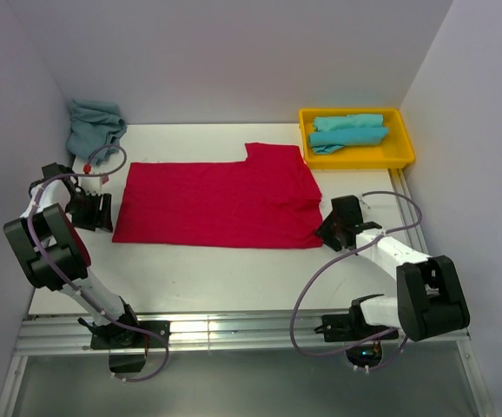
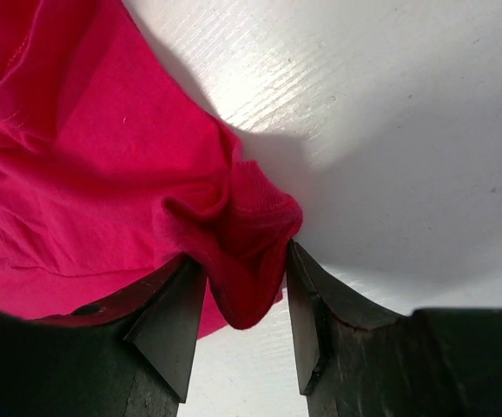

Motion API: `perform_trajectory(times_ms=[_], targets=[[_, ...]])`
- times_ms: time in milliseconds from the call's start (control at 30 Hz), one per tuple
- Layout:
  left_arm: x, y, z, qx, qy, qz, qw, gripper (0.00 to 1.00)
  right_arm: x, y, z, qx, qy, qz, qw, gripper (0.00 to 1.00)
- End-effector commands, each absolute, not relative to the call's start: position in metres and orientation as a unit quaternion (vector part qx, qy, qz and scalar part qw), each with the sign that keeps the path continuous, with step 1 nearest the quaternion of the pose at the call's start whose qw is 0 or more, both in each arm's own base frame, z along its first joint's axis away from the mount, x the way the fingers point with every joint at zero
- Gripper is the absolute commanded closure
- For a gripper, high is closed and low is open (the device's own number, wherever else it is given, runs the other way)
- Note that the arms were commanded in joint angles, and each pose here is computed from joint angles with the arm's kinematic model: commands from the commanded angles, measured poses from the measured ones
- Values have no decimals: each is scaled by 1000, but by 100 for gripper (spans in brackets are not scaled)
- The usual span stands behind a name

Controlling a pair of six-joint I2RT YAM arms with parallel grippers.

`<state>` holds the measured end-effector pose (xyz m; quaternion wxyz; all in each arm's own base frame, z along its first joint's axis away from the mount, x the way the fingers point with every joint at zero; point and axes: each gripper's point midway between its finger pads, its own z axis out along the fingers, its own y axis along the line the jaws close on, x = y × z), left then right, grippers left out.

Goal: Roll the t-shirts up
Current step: Fold the tshirt

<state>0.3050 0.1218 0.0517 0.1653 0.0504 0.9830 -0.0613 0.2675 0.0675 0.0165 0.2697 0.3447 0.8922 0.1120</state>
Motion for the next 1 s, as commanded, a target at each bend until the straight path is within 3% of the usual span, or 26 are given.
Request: perform_trajectory(times_ms=[0, 500, 833, 933, 967], targets=[[306, 117, 52, 80, 977, -72, 185, 36, 252, 61, 3, 344, 909, 76, 224, 51], [301, 85, 2, 83, 964, -191, 168, 44, 254, 62, 7, 351, 911, 67, 205, 54], [283, 67, 1, 95, 956, -237, 142, 73, 252, 58, 16, 346, 913, 57, 208, 63], [286, 68, 3, 93, 955, -242, 142, 89, 252, 60, 16, 345, 913, 63, 210, 75], [286, 68, 3, 92, 955, -243, 141, 99, 251, 60, 15, 347, 912, 63, 209, 81]])
